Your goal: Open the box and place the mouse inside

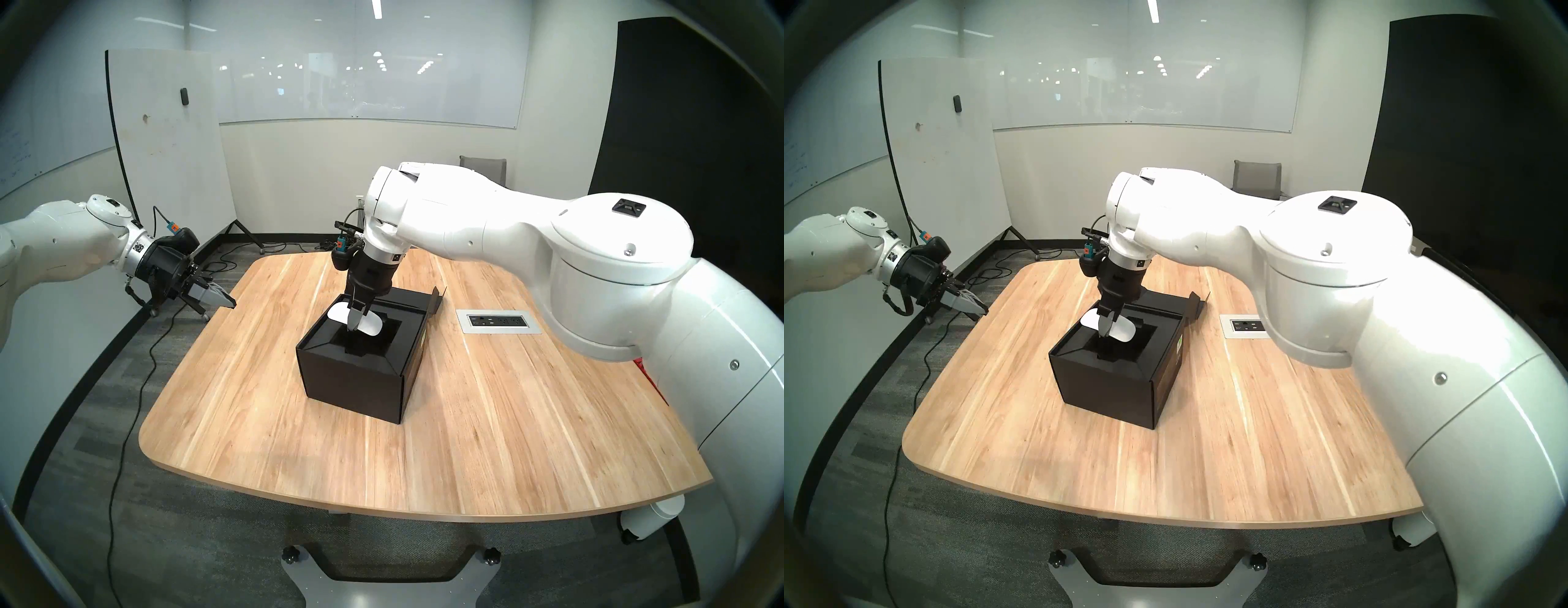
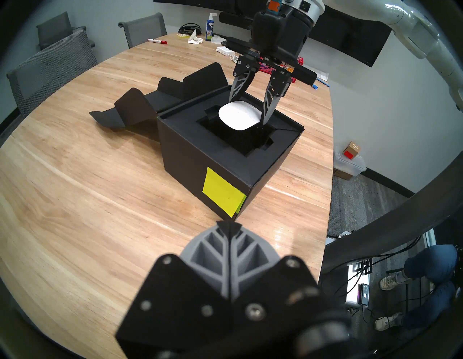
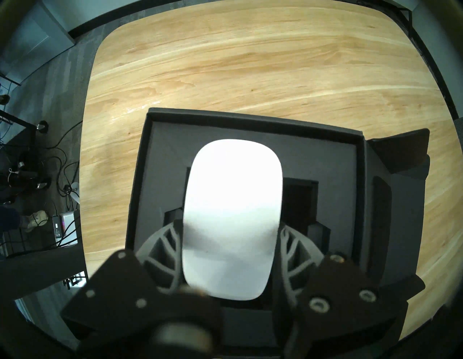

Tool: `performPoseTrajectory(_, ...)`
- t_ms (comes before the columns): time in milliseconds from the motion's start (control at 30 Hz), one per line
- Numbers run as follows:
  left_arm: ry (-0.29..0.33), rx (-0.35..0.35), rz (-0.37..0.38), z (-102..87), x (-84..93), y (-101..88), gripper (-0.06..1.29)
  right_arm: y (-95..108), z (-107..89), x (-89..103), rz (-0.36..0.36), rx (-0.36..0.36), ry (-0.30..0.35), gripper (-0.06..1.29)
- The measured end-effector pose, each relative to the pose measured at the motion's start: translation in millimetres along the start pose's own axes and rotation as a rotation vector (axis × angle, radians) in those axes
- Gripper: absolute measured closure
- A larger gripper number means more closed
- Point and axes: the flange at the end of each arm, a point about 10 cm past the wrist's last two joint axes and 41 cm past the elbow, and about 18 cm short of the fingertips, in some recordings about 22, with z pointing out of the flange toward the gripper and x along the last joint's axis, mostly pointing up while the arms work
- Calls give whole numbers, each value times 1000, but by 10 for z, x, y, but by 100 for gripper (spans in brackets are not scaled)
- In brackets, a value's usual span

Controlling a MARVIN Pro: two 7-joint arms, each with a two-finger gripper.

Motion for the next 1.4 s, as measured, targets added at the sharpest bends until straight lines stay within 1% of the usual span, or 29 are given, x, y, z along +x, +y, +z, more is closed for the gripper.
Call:
performPoseTrajectory(667,0,0,0,0,0,0,125,-120,56,-114,45,-27,-35,74)
performPoseTrajectory(1400,0,0,0,0,-1,0,125,-223,38,-223,75,-25,-28,73)
